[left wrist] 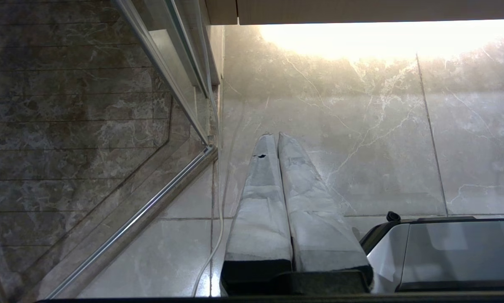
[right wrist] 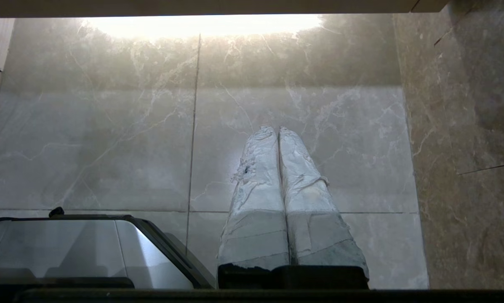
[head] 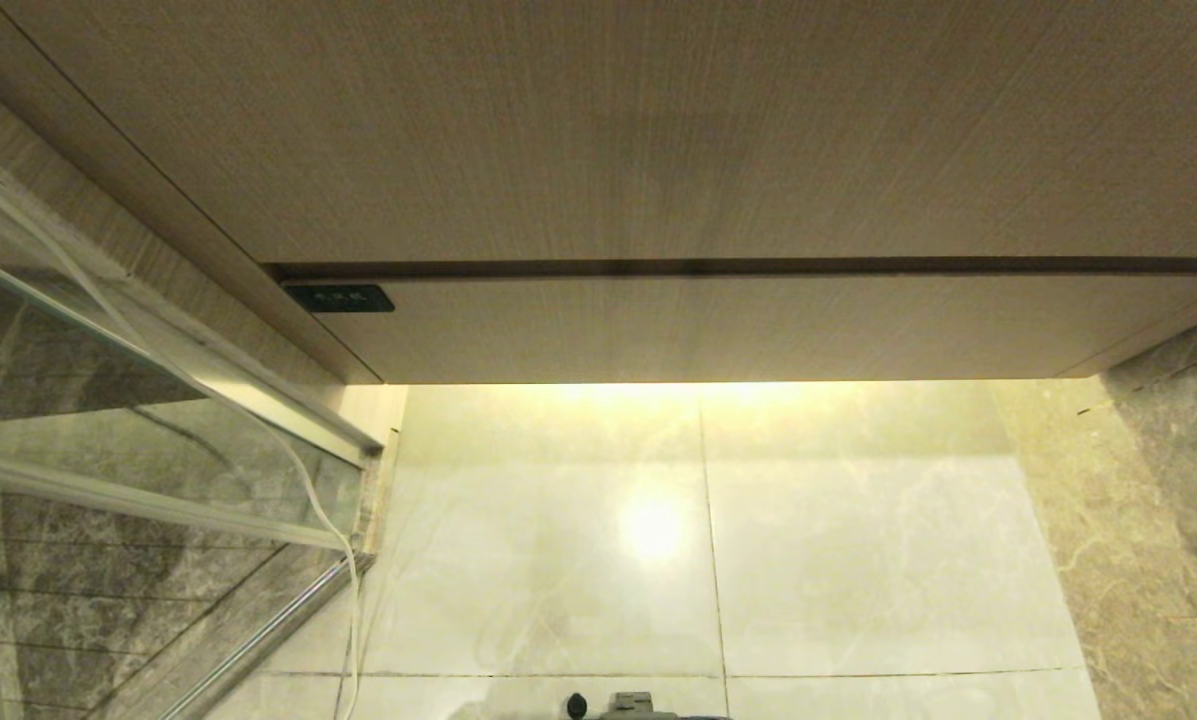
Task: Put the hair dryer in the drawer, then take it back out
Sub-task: Pull open the drawer
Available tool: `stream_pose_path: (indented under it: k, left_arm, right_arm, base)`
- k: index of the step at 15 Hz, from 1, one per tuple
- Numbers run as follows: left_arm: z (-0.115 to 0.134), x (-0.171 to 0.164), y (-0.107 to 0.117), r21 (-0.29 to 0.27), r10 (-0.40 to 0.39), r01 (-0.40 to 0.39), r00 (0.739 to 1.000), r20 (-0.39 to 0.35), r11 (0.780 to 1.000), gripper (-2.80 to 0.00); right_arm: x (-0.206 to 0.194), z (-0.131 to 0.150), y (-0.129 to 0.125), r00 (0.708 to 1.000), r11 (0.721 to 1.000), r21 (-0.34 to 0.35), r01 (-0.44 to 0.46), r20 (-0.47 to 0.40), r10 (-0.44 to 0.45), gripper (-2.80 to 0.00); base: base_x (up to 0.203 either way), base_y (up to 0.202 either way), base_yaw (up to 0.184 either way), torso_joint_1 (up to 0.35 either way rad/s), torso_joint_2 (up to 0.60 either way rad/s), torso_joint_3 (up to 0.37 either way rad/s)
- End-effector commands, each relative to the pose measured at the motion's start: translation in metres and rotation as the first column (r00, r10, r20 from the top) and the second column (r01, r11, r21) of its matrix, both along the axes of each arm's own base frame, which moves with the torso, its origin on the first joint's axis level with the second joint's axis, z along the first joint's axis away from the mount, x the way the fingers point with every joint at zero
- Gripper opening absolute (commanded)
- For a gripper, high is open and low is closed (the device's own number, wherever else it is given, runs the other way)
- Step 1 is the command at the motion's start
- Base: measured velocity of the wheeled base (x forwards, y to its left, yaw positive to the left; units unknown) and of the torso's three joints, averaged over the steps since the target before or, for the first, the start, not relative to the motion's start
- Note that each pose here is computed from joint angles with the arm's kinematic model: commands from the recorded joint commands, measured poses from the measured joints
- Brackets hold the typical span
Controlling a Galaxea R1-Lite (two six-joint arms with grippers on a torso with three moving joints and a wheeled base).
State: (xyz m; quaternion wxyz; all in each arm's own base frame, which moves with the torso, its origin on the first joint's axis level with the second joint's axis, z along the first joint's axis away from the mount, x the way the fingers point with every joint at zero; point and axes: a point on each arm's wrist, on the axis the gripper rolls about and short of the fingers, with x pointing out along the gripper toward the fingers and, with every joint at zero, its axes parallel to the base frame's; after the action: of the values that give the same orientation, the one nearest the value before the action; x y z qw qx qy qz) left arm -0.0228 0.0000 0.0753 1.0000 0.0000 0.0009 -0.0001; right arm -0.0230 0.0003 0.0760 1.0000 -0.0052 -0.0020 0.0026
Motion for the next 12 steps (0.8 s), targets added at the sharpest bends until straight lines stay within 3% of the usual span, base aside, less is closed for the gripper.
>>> stream_pose_path:
  k: [1,9,12]
  left_arm:
    - [0.000,0.000,0.000,0.000,0.000,0.000,1.000,0.000,1.000,-2.80]
    - [0.000,0.000,0.000,0.000,0.000,0.000,1.000,0.000,1.000,-2.80]
    - [0.000,0.000,0.000,0.000,0.000,0.000,1.000,0.000,1.000,-2.80]
  right_arm:
    - [0.000,0.000,0.000,1.000,1.000,0.001,-0.001,0.002,0.001,-2.80]
    - [0.000,0.000,0.000,1.000,1.000,0.002,0.001,-0.007,-0.001,-2.80]
    - [-0.008,0.020,0.001,1.000,1.000,-0.003,-0.021,0.015,0.021,-2.80]
  base:
    - [0.000,0.000,0.000,0.000,0.00,0.000]
    - [0.000,0.000,0.000,0.000,0.00,0.000]
    - [0.000,0.000,0.000,0.000,0.00,0.000]
